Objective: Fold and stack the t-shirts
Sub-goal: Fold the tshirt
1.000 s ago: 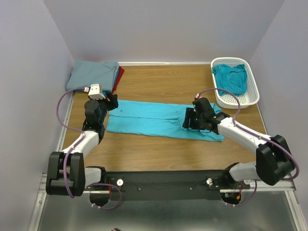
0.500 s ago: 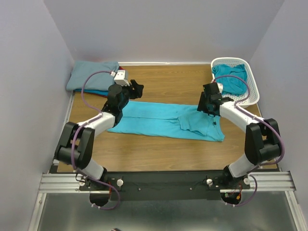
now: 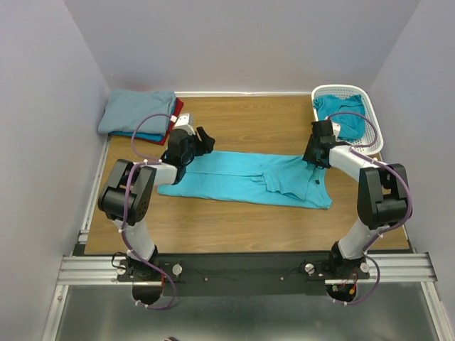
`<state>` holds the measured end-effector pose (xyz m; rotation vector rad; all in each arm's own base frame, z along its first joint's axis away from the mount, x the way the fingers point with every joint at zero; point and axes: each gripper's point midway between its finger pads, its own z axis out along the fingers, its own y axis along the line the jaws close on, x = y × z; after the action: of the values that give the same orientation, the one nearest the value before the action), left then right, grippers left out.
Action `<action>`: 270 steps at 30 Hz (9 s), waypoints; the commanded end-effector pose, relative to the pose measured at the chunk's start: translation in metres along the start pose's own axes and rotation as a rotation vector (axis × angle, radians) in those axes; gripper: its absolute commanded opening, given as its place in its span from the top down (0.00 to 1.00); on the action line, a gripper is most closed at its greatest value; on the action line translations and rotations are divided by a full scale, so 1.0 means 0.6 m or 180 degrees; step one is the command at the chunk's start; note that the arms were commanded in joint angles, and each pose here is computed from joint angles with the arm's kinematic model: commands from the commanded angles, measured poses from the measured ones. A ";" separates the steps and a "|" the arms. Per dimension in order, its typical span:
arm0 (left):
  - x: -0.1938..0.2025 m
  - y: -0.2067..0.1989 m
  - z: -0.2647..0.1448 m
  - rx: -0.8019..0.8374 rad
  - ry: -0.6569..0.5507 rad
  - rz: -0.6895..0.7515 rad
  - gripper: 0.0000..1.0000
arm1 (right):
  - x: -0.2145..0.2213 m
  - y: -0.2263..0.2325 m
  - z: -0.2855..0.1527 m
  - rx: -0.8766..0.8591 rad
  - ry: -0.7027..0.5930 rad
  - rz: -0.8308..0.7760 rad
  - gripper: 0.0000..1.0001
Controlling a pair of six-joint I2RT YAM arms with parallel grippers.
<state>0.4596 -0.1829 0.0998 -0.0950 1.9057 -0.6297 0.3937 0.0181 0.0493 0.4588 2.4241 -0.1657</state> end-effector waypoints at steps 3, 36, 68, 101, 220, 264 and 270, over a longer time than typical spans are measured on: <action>0.022 0.046 -0.015 -0.0075 0.0017 -0.0259 0.31 | -0.013 -0.004 0.029 0.0027 -0.0071 0.0035 0.41; 0.106 0.087 0.001 -0.1061 0.0577 -0.0127 0.34 | 0.029 -0.043 0.048 0.0220 0.0071 0.0196 0.87; 0.115 -0.016 -0.036 -0.0618 0.0477 0.0261 0.32 | 0.080 0.124 -0.057 -0.0958 0.0241 -0.0046 0.25; 0.253 -0.088 -0.255 -0.0577 0.0723 -0.0341 0.32 | -0.016 0.278 0.116 -0.1258 0.0589 -0.0516 0.20; 0.309 -0.144 -0.406 -0.0242 0.1365 -0.0135 0.25 | 0.414 0.063 -0.333 -0.1531 0.1575 -0.0219 0.33; 0.356 -0.131 -0.407 -0.0225 0.1713 0.0163 0.41 | 0.469 0.060 -0.296 -0.1274 0.1498 -0.0371 0.90; 0.357 -0.143 -0.407 -0.0148 0.1760 0.0159 0.52 | 0.469 0.058 -0.295 -0.1271 0.1493 -0.0371 0.90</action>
<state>0.1368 -0.2320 0.0258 0.0871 2.4410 -0.5914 0.0964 0.1766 0.0141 0.1947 2.8688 0.4564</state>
